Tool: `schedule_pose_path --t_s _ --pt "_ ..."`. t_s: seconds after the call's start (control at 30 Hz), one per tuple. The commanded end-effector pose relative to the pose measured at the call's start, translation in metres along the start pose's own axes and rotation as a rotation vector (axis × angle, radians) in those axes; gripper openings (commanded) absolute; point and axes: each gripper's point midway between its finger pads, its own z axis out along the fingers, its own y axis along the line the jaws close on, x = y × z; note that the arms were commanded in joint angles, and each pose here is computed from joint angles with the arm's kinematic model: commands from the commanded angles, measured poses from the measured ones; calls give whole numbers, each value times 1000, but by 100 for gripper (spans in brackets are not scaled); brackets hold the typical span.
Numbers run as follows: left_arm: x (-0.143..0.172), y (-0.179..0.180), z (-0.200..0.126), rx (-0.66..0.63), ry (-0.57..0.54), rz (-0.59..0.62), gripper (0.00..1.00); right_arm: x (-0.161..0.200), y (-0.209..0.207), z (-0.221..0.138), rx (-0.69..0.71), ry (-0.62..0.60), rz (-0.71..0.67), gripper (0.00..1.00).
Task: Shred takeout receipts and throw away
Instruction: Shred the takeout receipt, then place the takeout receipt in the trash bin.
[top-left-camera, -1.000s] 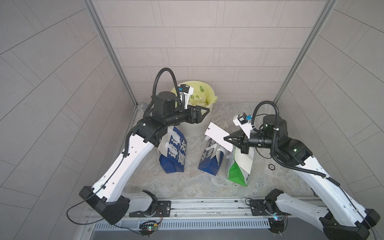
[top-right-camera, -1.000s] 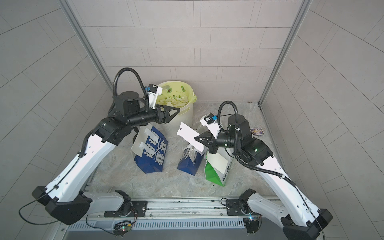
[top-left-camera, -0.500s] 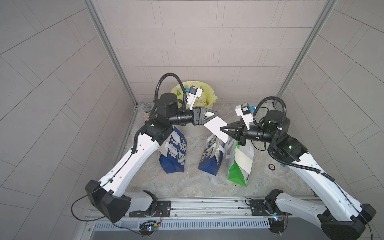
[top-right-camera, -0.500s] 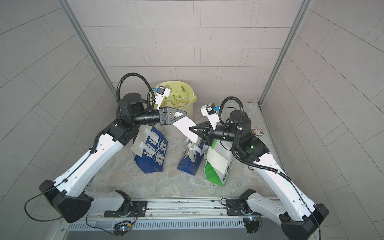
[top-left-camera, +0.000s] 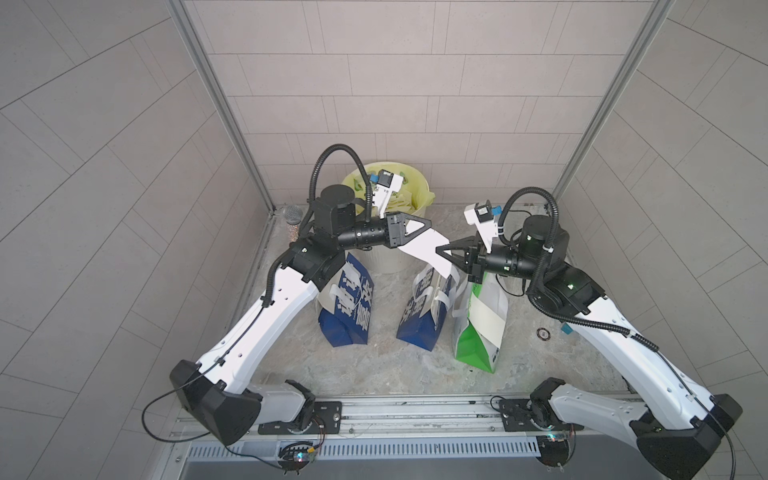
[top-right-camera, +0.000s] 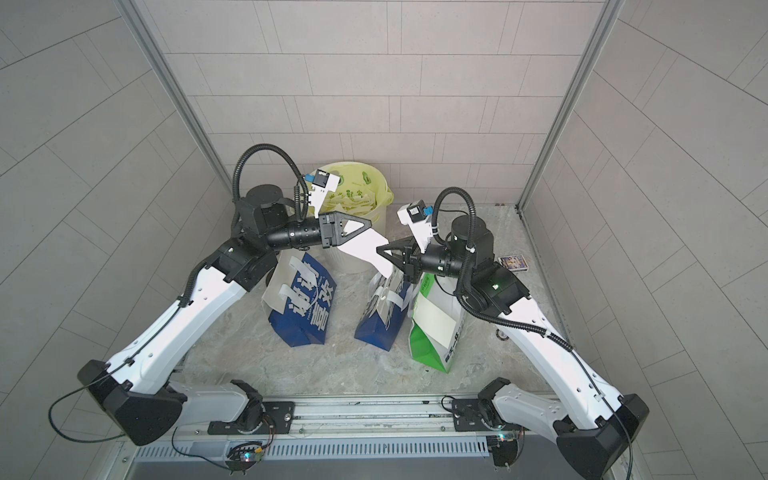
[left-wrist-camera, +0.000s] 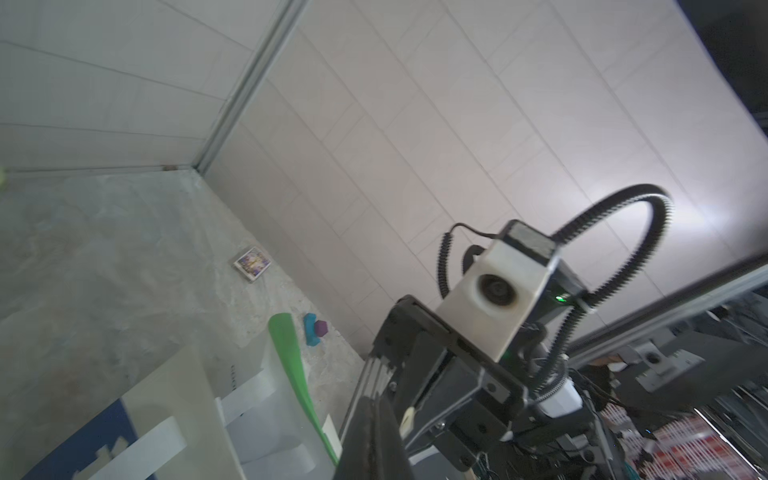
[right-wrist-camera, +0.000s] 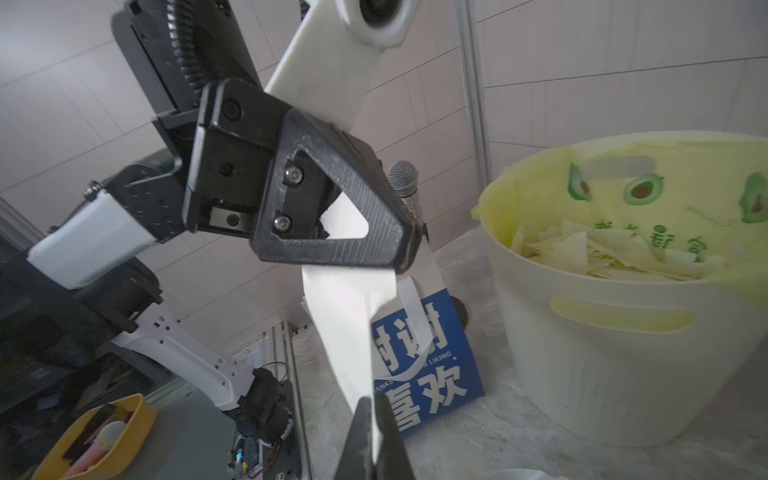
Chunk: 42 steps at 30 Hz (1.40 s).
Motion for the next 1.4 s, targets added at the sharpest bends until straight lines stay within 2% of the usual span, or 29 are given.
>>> schedule_pose_path --t_s 0.0,0.07,0.13,0.23,0.33,0.47,0.53,0.77,0.83,0.97,1.03,1.13,1.23,1.37 --pt "-11 54 -18 -347 -78 -41 0 -10 -16 -16 220 10 -253 0" --pt "-10 70 -22 -429 -93 -71 0 -14 -13 -18 255 8 -367 0" --pt "-11 82 -28 -499 -117 -91 0 -24 1 -22 220 -41 -435 0" --pt "-18 94 -38 -589 -155 -71 0 -46 25 -33 142 -186 -418 0" --pt "-30 96 -46 -642 -196 -29 0 -56 23 -37 143 -252 -339 0" --pt "-44 89 -55 -658 -243 38 0 -59 -23 -23 322 -263 -164 0" --pt "-52 86 -62 -669 -284 72 0 -63 -48 -5 396 -250 -109 0" --pt "-64 80 -87 -706 -381 78 0 -87 -119 83 517 -236 -77 1" --pt "-62 82 -93 -719 -393 73 0 -91 -138 110 543 -227 -102 8" --pt "-58 89 -102 -725 -414 32 0 -70 -185 161 639 -76 -185 44" --pt "-57 96 -105 -718 -429 -2 0 -68 -195 167 668 -31 -197 56" --pt "-60 101 -107 -694 -452 -35 0 -79 -188 161 680 -37 -215 62" --pt "-66 95 -100 -627 -467 -39 0 -97 -164 142 631 -60 -216 64" --pt "-74 79 -85 -482 -480 -33 0 -106 -106 108 436 -76 -143 65"
